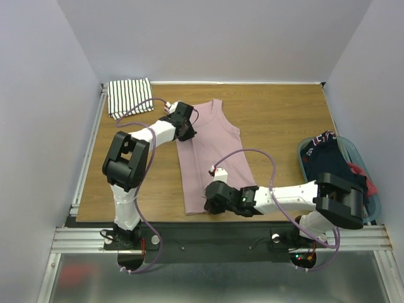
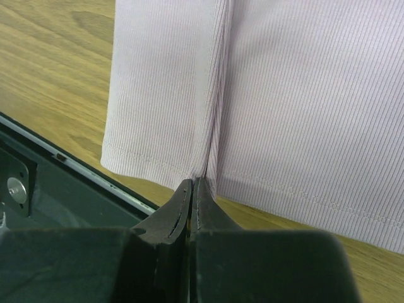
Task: Fold and stack the tank tops
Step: Fold the tank top
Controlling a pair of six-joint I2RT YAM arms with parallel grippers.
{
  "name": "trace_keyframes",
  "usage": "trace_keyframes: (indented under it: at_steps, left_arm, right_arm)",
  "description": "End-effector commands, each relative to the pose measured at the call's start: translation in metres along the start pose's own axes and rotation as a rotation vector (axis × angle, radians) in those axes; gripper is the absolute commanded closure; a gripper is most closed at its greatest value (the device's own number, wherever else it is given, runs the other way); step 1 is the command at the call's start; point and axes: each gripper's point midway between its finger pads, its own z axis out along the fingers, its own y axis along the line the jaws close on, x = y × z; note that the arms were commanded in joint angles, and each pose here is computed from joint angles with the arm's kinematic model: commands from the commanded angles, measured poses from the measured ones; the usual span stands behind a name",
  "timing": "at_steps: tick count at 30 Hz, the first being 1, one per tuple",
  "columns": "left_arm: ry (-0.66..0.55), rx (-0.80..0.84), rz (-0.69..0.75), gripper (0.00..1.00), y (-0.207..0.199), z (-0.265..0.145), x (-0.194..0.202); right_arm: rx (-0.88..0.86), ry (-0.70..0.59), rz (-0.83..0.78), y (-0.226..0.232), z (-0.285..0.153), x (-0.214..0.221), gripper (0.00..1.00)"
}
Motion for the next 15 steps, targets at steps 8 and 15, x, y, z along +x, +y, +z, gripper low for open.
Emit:
trace_keyframes:
  at_steps: [8, 15]
  left_arm:
    - [-0.034, 0.000, 0.004, 1.00, -0.011, 0.008, -0.005]
    - [-0.014, -0.023, 0.023, 1.00, -0.004, 0.020, 0.004]
  right_arm:
    - [0.032, -0.041, 0.053, -0.014, 0.002, 0.000, 0.99]
    - [0.066, -0.001, 0.052, -0.019, 0.014, 0.012, 0.98]
